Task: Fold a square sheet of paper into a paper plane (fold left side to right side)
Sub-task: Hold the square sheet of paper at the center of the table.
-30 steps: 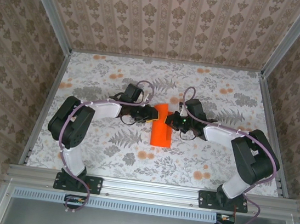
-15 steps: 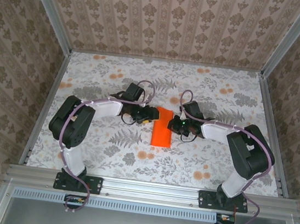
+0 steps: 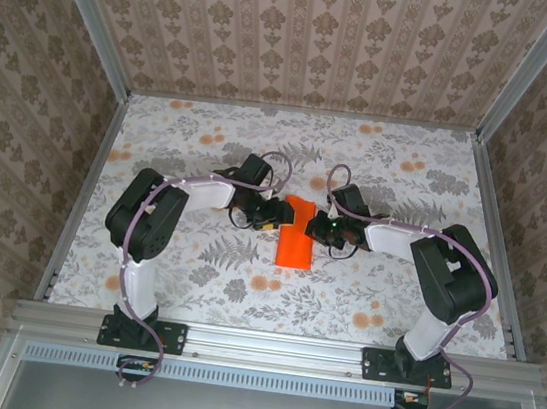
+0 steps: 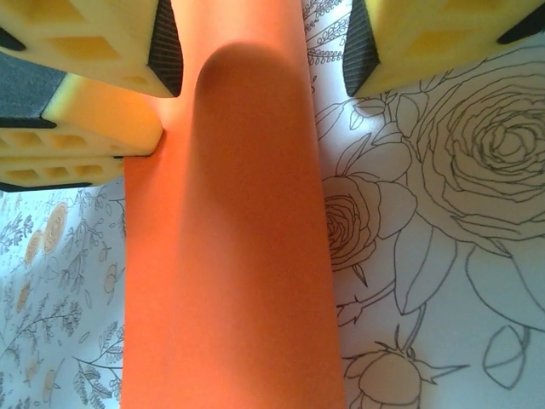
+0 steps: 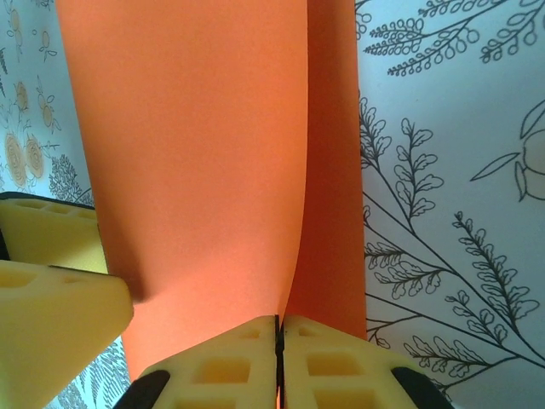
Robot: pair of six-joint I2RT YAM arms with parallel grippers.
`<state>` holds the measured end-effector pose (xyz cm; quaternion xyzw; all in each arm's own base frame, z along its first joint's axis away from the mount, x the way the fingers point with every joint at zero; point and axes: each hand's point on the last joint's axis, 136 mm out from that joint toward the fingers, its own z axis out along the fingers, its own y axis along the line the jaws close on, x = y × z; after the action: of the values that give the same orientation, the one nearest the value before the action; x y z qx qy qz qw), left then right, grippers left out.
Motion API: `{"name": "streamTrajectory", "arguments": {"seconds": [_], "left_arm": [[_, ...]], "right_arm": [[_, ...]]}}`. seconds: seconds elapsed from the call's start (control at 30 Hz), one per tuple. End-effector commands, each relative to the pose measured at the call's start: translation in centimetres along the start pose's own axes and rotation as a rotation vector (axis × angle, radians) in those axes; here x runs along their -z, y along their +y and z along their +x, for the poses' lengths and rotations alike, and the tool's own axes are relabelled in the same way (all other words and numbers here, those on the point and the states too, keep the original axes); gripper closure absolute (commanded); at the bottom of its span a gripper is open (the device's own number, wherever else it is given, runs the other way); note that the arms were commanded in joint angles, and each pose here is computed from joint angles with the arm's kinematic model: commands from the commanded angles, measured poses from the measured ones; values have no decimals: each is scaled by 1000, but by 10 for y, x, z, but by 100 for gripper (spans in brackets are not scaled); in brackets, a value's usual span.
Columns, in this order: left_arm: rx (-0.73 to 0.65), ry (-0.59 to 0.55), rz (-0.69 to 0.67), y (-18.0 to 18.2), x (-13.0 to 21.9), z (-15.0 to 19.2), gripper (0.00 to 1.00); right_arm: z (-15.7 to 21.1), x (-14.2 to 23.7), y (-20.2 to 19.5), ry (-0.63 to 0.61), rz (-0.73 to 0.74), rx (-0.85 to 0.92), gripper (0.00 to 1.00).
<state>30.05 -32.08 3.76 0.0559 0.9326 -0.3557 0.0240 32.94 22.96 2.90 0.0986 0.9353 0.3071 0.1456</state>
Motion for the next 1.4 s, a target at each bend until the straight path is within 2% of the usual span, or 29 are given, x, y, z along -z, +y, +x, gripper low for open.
{"name": "streamTrajectory", "arguments": {"seconds": [0.0, 0.17, 0.33, 0.5, 0.87, 1.37], "left_arm": [[-28, 30, -37, 3, -5, 4, 50], [-40, 55, -79, 12, -12, 8, 56], [-46, 66, -113, 18, -15, 11, 56], [-49, 82, -135, 22, -19, 14, 54], [-51, 109, -169, 25, -26, 17, 50], [-27, 132, -208, 32, -31, 18, 49]], "right_arm": [[0, -2, -2, 0, 27, 18, 90], [-6, 6, -7, -48, 59, 19, 75], [-14, 25, -19, -131, 134, 26, 61], [-23, 54, -39, -245, 242, 10, 53], [-31, 99, -57, -407, 316, -22, 47], [-30, 103, -59, -409, 322, -19, 47]]}}
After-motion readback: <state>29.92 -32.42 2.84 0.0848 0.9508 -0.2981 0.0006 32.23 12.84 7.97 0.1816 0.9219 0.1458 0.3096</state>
